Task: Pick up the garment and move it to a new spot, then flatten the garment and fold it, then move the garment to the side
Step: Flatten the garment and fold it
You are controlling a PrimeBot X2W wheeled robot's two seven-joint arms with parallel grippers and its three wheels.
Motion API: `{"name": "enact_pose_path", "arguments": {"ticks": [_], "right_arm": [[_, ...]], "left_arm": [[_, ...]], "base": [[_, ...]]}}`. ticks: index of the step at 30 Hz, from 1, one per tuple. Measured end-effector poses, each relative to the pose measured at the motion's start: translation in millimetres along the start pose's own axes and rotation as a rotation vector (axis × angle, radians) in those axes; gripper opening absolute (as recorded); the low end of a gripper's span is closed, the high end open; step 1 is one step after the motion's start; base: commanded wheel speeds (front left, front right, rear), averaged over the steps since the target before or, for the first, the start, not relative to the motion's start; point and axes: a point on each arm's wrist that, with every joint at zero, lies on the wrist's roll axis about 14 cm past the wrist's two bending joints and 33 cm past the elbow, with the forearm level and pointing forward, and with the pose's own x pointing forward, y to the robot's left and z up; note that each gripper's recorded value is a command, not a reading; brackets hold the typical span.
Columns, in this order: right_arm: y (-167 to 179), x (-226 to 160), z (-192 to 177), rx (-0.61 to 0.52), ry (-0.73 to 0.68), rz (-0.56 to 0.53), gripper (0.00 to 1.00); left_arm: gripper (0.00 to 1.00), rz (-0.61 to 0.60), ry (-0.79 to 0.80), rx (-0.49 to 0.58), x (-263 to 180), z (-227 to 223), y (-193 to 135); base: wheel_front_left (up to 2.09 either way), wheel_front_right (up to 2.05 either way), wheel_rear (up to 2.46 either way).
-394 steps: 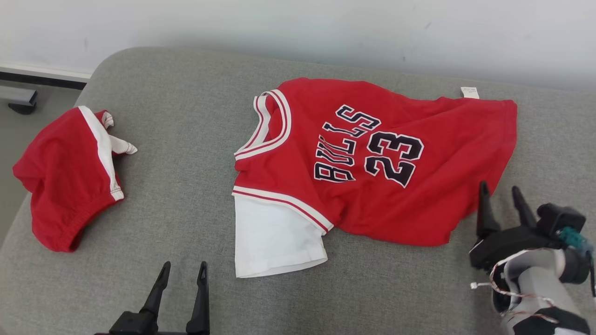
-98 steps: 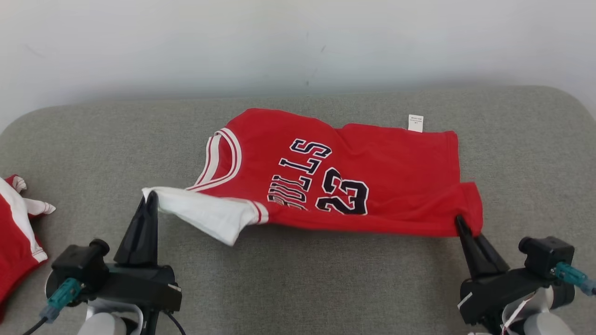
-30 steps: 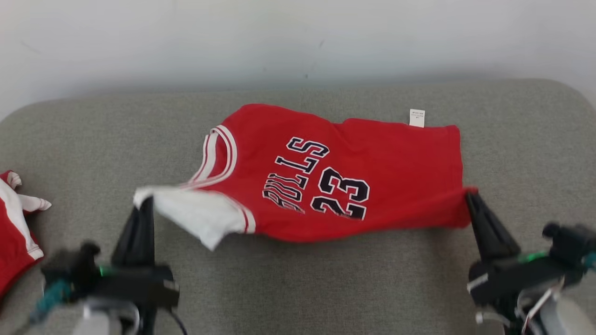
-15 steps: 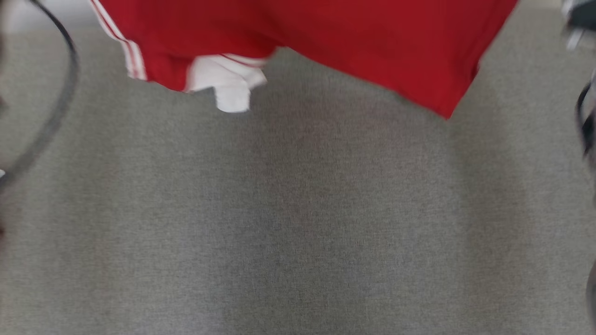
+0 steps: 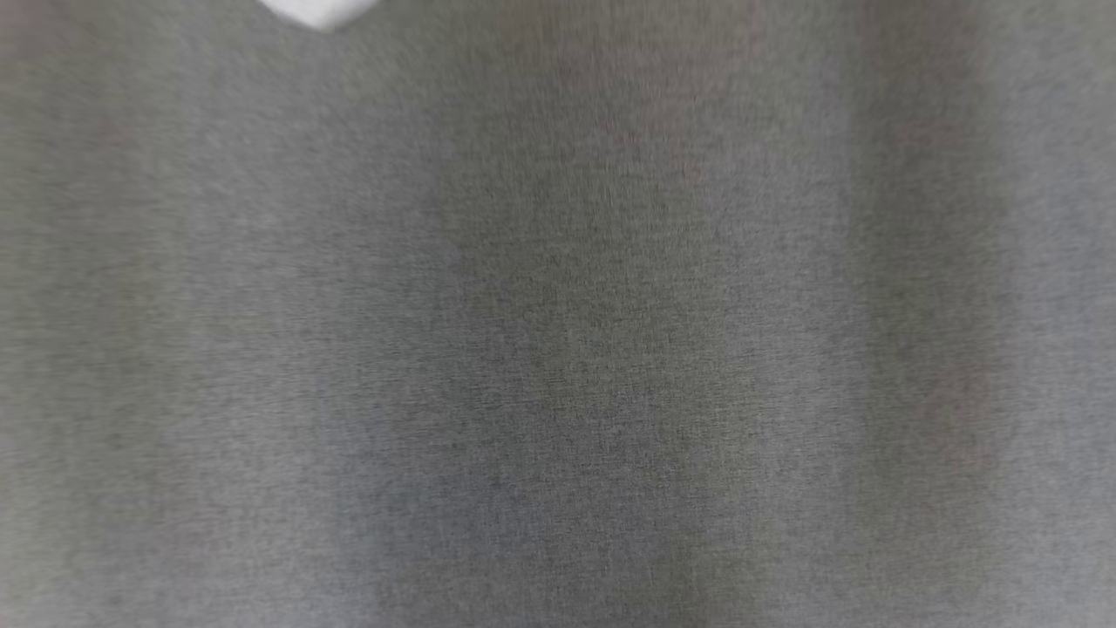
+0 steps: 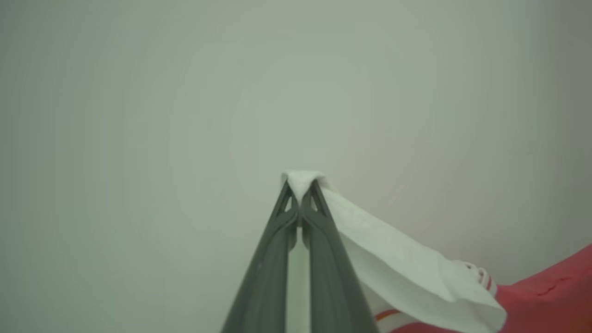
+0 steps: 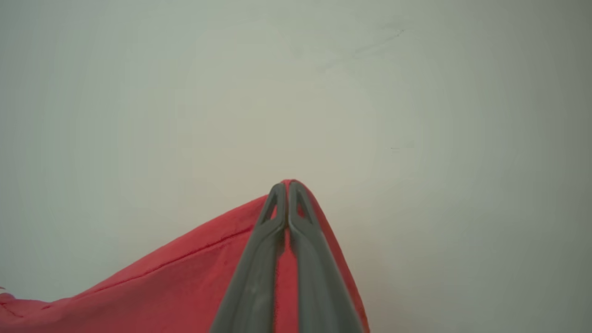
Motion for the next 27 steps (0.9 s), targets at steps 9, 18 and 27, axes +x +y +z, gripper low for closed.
{"name": "enact_pose_path", "arguments": {"ticks": [9,18,27], "right_arm": [[-26.5,15.1,-30.0,-0.057,0.046,-0.049,0.00],[-36.3,17.0,-52.4,-0.070,0.072,-0.057,0.00],[-50.6,-31.4,-90.4,-0.025,0.161,-0.043,0.00]], "left_arm": [[0.00,0.001,0.047,-0.023,14.9,-48.0,0.1],[0.00,-0.050,0.057,-0.047,18.9,-68.7,-16.9],[0.00,-0.077,0.000,-0.166,-16.8,-81.8,-25.4]], "base": [[0.00,0.00,0.00],[0.00,0.00,0.00],[0.00,0.00,0.00]]}}
